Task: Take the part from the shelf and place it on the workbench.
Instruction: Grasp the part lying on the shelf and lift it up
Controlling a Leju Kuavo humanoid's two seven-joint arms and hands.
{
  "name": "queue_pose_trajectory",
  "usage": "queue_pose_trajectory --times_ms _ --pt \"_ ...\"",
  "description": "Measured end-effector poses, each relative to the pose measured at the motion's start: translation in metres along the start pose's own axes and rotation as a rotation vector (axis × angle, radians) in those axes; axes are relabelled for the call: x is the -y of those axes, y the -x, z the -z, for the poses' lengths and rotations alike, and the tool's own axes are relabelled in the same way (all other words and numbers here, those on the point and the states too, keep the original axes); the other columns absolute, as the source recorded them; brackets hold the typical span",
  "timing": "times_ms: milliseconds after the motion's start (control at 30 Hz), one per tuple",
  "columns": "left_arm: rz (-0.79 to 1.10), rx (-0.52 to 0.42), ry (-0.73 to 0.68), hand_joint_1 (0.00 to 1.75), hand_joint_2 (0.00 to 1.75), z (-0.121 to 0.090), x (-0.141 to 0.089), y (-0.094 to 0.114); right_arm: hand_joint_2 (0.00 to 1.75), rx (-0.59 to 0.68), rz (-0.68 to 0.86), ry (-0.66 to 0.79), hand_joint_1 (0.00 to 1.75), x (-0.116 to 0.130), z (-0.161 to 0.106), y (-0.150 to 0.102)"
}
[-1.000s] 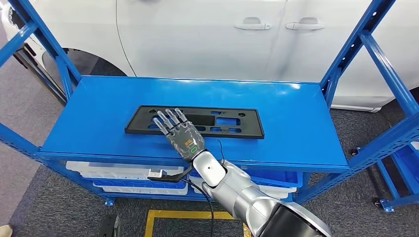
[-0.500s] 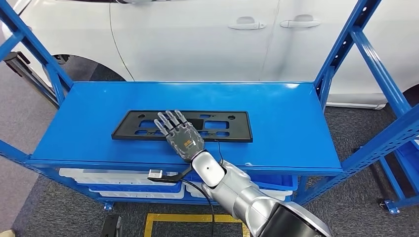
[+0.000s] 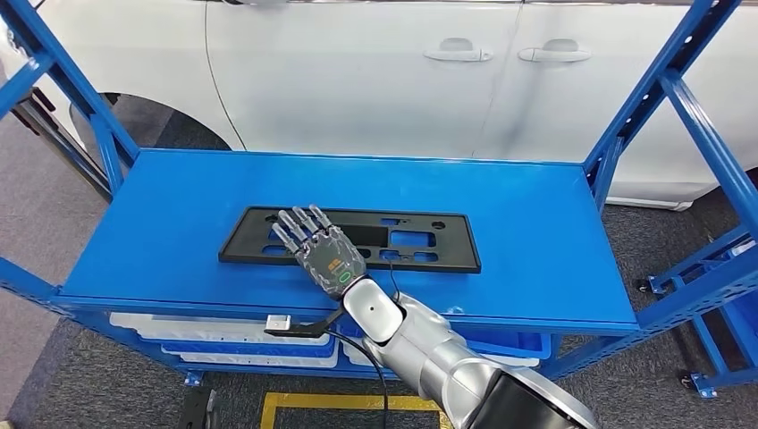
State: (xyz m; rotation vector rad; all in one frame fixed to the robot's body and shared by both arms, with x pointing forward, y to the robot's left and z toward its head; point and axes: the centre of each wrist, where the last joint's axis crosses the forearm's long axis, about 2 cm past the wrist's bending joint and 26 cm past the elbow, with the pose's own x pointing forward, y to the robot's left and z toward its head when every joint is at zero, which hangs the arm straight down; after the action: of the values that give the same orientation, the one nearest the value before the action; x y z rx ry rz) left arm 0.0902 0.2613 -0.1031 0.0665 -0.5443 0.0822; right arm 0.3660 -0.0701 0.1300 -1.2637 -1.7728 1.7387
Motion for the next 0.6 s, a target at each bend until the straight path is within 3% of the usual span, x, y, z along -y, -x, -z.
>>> queue_pose_trajectory --times_ms 400,533,600 --pt "-0.005 0.010 -0.003 0.00 0.00 0.0005 0.0003 -0.0014 1.75 -0.026 -0.032 -0.070 0.00 0.0001 0.0019 0.0010" --pt "-0.015 0.006 -0.007 0.00 0.00 -0.0005 -0.0004 0.0015 1.75 -0.029 -0.063 -0.206 1.68 -0.0042 0.0006 0.0033" --pt "-0.019 0.006 -0.011 0.00 0.00 -0.0007 -0.0007 0.0022 1.75 -0.024 -0.087 -0.320 1.75 -0.0029 0.0038 0.0037"
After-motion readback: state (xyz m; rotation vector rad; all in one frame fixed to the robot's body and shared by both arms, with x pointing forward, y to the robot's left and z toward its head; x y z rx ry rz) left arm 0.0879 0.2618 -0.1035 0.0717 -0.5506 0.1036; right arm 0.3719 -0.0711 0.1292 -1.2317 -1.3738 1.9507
